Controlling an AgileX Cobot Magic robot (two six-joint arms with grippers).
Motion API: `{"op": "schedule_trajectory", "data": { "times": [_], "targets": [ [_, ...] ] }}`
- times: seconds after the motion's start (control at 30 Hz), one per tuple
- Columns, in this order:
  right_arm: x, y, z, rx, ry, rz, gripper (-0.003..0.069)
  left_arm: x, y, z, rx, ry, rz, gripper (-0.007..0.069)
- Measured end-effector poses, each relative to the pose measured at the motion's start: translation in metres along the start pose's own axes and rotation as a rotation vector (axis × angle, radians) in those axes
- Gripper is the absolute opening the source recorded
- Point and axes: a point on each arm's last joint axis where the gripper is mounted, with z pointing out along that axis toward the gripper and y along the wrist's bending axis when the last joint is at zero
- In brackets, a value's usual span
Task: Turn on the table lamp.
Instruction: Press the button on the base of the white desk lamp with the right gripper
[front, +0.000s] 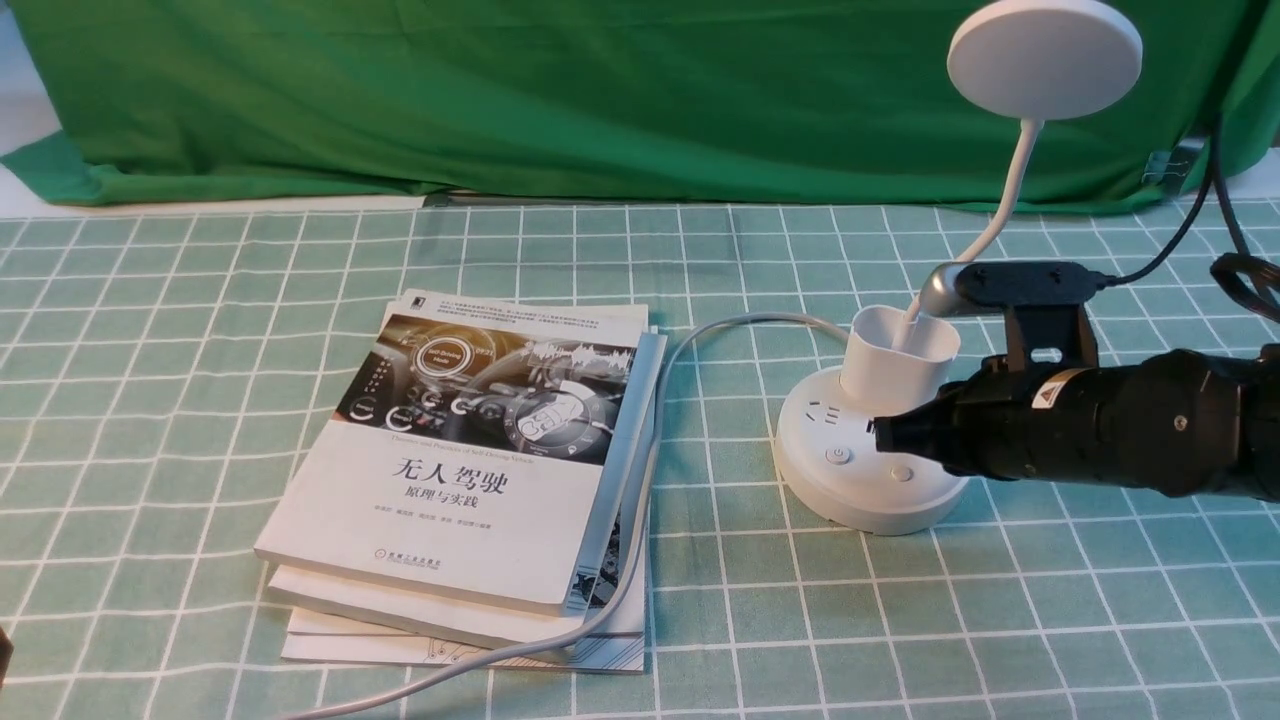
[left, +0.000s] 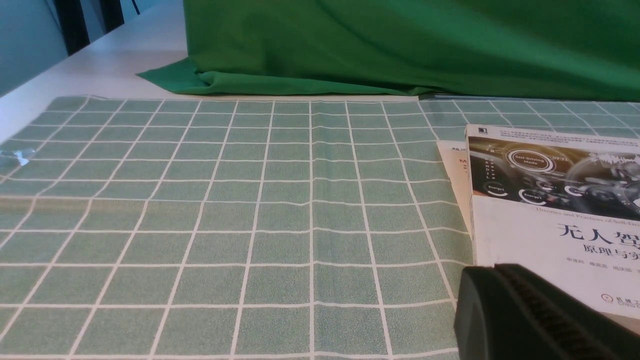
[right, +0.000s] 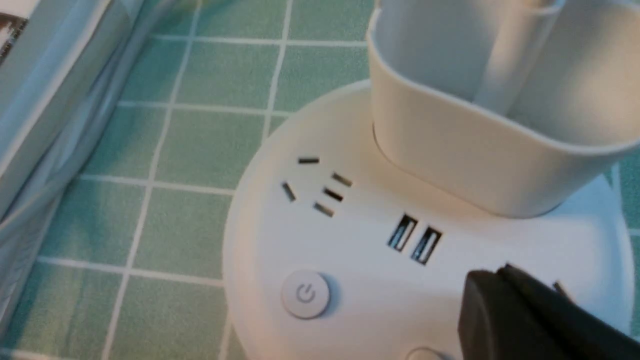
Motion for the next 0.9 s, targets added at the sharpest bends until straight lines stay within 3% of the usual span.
{"op": "schedule_trajectory", "data": {
  "times": [0.9],
  "targets": [
    [0.0023,0.0037,0.0045,-0.031,0.100,-0.056,0.0030,0.0000,0.0001,0.0000,-0.001,0.000,0.003,0.0021]
  ]
}}
